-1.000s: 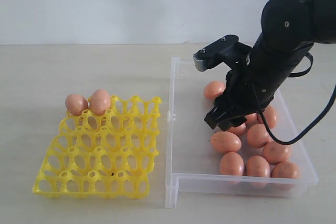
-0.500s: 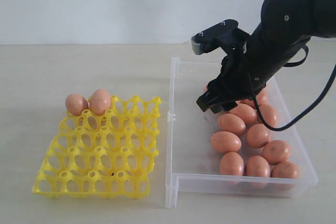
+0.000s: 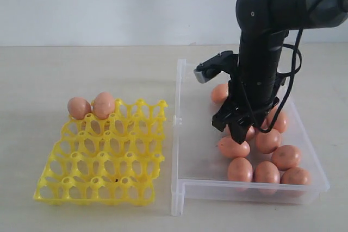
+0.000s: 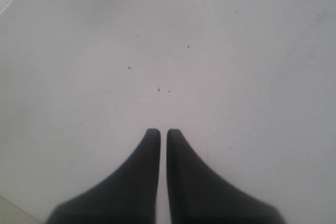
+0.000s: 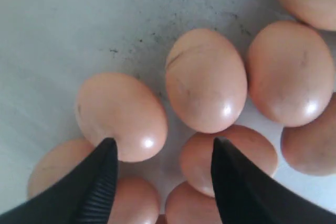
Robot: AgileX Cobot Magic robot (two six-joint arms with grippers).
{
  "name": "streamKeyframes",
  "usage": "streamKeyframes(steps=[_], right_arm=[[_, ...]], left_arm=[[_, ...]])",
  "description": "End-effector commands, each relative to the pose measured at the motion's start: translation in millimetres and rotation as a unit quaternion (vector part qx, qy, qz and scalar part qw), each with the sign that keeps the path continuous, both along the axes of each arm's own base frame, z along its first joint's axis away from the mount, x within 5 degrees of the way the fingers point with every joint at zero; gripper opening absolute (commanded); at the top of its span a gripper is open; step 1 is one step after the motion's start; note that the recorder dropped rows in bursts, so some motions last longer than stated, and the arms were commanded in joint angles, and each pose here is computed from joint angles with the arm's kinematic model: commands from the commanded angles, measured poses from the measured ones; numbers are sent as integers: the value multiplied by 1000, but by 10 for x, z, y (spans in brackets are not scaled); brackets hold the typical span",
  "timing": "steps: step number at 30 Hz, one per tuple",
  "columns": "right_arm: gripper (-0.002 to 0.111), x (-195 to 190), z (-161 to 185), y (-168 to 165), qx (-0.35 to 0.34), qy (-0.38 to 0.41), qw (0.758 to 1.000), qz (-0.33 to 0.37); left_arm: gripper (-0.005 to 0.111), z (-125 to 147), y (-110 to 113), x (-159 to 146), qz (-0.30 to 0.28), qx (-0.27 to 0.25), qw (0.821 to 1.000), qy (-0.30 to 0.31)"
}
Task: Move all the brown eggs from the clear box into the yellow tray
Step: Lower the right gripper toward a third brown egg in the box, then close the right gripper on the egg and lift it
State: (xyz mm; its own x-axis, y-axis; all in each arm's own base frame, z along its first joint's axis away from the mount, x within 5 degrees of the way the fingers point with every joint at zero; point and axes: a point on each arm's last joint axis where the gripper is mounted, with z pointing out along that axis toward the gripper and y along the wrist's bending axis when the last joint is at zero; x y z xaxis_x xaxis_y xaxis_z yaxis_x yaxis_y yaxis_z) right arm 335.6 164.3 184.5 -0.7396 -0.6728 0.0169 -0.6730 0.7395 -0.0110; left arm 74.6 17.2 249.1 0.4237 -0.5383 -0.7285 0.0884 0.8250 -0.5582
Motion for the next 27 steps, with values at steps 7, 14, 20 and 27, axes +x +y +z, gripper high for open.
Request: streamKeyframes(steps=[7, 14, 20, 27], right_arm=[[45, 240, 56, -11, -6, -83, 997, 2], [45, 272, 5, 43, 9, -73, 997, 23], [45, 335, -195, 56, -13, -44, 998, 36], [43, 380, -260, -18, -18, -33, 999, 28]], left_arm=[[4, -14, 3, -3, 2, 1, 1000, 2], [4, -14, 3, -3, 2, 1, 1000, 2], [4, -14, 3, -3, 2, 1, 1000, 2], [4, -14, 3, -3, 2, 1, 1000, 2]])
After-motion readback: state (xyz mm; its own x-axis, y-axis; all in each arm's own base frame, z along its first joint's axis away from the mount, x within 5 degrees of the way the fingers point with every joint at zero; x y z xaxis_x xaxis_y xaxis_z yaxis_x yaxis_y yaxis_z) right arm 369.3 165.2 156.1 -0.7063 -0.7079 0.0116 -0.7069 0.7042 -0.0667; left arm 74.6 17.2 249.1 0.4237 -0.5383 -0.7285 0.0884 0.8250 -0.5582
